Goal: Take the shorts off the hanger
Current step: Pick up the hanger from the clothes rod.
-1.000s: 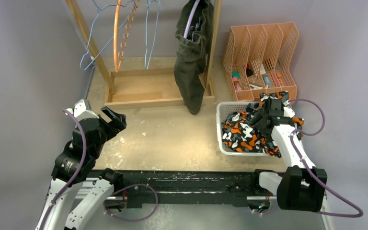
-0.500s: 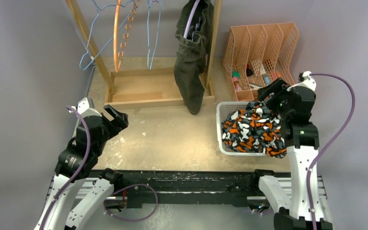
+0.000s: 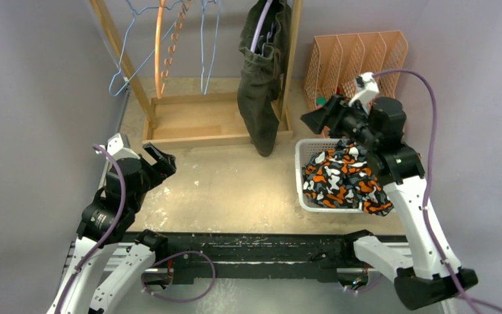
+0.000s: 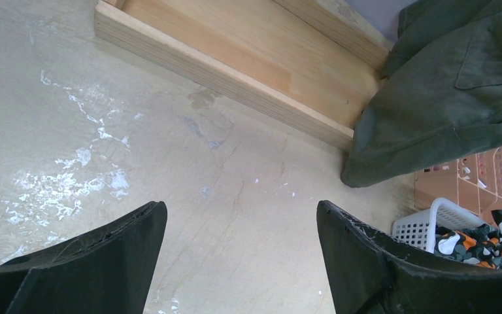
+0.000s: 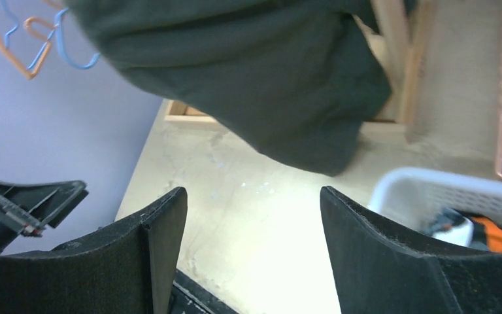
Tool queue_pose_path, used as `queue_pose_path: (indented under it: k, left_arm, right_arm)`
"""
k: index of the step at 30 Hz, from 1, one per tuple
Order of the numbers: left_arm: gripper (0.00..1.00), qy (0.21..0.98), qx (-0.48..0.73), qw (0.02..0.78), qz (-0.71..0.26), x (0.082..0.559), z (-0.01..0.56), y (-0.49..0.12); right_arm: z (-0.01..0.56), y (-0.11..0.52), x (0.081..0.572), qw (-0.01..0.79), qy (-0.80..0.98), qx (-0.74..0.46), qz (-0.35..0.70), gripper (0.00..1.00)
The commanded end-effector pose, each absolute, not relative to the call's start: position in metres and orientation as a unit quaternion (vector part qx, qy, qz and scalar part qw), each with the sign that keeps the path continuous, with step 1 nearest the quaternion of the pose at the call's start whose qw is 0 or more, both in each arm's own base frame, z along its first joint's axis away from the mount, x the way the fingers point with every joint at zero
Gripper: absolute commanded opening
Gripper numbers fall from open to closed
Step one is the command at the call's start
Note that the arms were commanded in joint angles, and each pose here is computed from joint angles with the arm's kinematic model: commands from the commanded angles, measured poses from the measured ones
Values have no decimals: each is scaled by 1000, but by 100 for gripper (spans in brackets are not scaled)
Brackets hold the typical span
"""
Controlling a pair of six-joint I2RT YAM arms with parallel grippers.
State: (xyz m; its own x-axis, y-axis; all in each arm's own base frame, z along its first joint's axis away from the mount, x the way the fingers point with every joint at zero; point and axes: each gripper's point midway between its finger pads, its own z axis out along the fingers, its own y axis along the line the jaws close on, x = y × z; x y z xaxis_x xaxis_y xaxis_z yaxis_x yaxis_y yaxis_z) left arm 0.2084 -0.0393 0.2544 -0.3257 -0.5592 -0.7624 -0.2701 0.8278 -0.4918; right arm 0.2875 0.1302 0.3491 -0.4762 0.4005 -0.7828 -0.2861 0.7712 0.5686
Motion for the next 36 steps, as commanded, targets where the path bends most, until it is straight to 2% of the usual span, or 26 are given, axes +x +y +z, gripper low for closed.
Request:
queue_pose_path:
  k: [1,15,27,29,36]
  left_arm:
    - [85,785,-267,542,-137,212,268,-34]
    - [85,778,-270,553,-129,202,275,-24]
    - [85,782,-266,549,-129,195,277,-23]
    - [85,781,-268,550,-129,194,277,-23]
    - [85,782,-266,548,-134,192,278,-24]
  right_arm:
    - [399,145,298,570,769,19,289,76]
    - [477,208,355,618,748,37,239,72]
    - [532,257,387,658,675,30,333,70]
    - [533,270,388,648,669,23,364,70]
    - [540,285,408,648,660,31,379,66]
